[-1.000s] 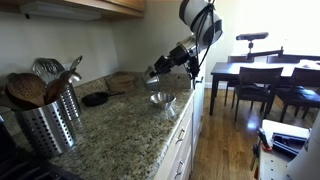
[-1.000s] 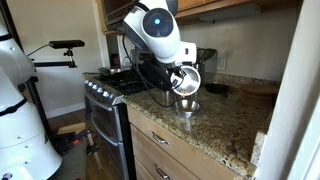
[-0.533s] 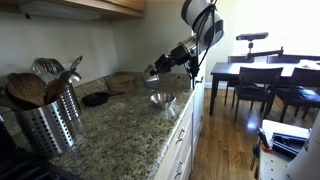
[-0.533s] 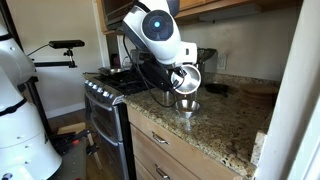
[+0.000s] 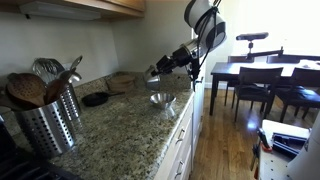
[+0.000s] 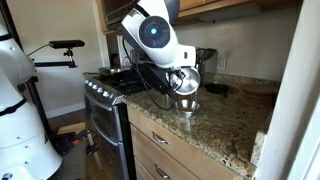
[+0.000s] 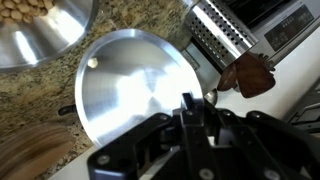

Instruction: Pick up the silver bowl and pour its contents in the other silver bowl.

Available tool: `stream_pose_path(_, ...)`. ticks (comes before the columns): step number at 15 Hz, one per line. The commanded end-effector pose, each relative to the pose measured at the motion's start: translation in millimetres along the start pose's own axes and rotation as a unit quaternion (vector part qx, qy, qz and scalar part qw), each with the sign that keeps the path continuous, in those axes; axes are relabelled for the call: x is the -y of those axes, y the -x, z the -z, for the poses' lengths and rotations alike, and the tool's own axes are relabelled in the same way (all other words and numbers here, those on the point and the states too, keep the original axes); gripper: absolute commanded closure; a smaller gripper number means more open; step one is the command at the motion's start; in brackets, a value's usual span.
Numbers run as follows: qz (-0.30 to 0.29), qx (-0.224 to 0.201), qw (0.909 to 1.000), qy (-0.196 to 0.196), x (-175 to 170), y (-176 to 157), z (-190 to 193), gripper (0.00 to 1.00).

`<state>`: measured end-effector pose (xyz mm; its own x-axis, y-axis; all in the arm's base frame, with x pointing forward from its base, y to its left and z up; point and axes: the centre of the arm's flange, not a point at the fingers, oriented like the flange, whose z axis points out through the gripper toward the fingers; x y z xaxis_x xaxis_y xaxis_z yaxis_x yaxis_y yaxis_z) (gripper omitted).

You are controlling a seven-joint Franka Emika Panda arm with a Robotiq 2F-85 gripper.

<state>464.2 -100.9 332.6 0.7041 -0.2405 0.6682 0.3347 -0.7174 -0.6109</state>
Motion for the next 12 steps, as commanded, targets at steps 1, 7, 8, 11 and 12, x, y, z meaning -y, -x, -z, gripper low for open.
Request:
stream_pose_path(1,0.004,-0.027,0.9995,-0.014,9.3,9.4,16.0,0.93)
stream_pose_path(7,0.002,-0.033,0.9994,-0.01,6.6,11.7,20.0,0.93)
stream_pose_path(8,0.001,-0.031,0.9995,-0.008,6.4,11.6,20.4,0.93)
stream_pose_path(11,-0.002,-0.005,0.9997,0.025,8.6,9.9,20.4,0.93)
stream_pose_path(12,0.002,0.004,0.9994,0.035,9.4,8.7,19.7,0.93)
